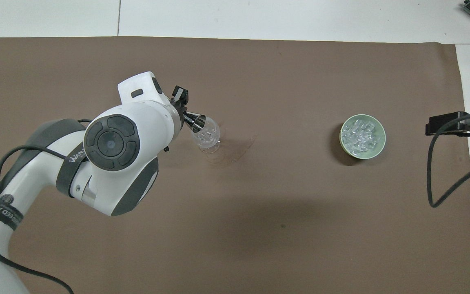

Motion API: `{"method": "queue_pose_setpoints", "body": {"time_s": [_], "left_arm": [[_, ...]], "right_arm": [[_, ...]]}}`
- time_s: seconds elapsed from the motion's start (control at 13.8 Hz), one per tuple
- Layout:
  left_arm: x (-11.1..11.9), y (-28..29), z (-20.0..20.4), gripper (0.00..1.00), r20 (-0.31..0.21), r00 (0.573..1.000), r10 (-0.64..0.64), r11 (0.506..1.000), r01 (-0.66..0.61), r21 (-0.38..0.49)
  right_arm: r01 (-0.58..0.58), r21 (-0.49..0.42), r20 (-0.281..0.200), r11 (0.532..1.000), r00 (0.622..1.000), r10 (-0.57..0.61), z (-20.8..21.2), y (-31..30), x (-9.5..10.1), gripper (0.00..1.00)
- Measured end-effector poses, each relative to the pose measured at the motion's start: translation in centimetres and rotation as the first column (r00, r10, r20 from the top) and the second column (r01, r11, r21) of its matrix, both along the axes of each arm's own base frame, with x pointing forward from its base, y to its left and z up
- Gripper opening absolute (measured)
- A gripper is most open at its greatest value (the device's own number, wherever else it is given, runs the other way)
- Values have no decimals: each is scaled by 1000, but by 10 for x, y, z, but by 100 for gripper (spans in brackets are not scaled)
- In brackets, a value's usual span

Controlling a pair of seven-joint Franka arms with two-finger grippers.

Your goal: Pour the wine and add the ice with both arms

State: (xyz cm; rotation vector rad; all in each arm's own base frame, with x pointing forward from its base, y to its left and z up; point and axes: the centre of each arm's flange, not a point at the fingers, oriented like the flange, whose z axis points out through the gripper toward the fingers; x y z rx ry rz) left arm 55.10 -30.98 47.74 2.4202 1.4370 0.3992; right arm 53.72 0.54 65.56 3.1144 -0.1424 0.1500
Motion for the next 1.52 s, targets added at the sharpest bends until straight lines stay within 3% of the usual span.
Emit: {"method": "queue_pose_setpoints", "body": {"time_s": [1.52], "left_arm": [[2,-3,0,22,39,999,-37,997,34,66]], "right_arm": [[0,0,0,1000,1000,0,0,0,0,100]]}}
